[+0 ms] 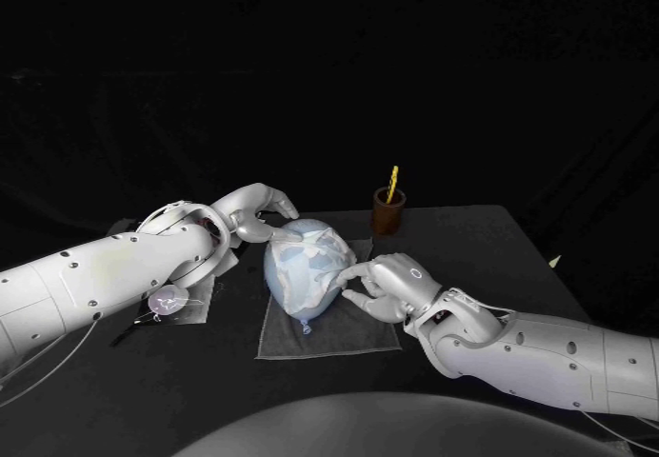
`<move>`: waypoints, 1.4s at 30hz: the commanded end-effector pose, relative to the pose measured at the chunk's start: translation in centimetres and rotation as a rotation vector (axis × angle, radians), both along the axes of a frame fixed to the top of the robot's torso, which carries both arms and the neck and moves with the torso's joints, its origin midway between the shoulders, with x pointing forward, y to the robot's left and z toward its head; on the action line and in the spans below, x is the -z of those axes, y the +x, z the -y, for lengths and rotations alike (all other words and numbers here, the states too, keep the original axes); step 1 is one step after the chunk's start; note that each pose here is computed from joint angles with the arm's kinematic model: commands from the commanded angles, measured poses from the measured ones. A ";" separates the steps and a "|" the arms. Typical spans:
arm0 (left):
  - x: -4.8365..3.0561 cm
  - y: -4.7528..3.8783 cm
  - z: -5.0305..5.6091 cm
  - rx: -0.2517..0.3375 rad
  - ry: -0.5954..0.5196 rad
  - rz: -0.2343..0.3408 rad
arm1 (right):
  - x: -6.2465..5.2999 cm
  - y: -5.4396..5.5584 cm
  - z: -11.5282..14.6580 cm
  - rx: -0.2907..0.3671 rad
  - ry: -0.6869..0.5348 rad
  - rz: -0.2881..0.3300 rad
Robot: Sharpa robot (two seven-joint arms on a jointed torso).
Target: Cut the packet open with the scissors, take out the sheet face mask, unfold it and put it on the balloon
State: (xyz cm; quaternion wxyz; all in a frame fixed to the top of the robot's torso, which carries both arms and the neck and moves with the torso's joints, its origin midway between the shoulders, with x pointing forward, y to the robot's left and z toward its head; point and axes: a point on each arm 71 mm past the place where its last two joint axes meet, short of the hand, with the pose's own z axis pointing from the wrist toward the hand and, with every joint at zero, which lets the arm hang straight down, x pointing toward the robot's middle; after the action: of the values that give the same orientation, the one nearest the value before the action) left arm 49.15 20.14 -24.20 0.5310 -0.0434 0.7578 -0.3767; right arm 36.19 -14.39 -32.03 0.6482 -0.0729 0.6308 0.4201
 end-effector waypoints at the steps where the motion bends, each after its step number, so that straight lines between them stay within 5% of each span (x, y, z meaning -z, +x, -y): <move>1: 0.09 0.16 0.0 0.007 0.006 -0.016 | -0.3 0.1 -0.1 0.023 0.008 0.053; 29: 0.50 2.05 -0.2 -0.020 0.028 -0.011 | 0.5 1.5 -1.5 0.033 -0.021 0.062; 42: 0.94 2.43 -0.1 -0.018 0.040 -0.022 | 0.1 1.8 -2.3 0.045 0.024 0.114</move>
State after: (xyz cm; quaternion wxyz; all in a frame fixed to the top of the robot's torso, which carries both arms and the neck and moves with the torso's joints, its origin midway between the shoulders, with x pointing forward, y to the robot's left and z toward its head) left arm 51.65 20.46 -25.00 0.5362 -0.0492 0.7660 -0.3511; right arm 37.97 -12.16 -32.46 0.6799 -0.0753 0.6055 0.4067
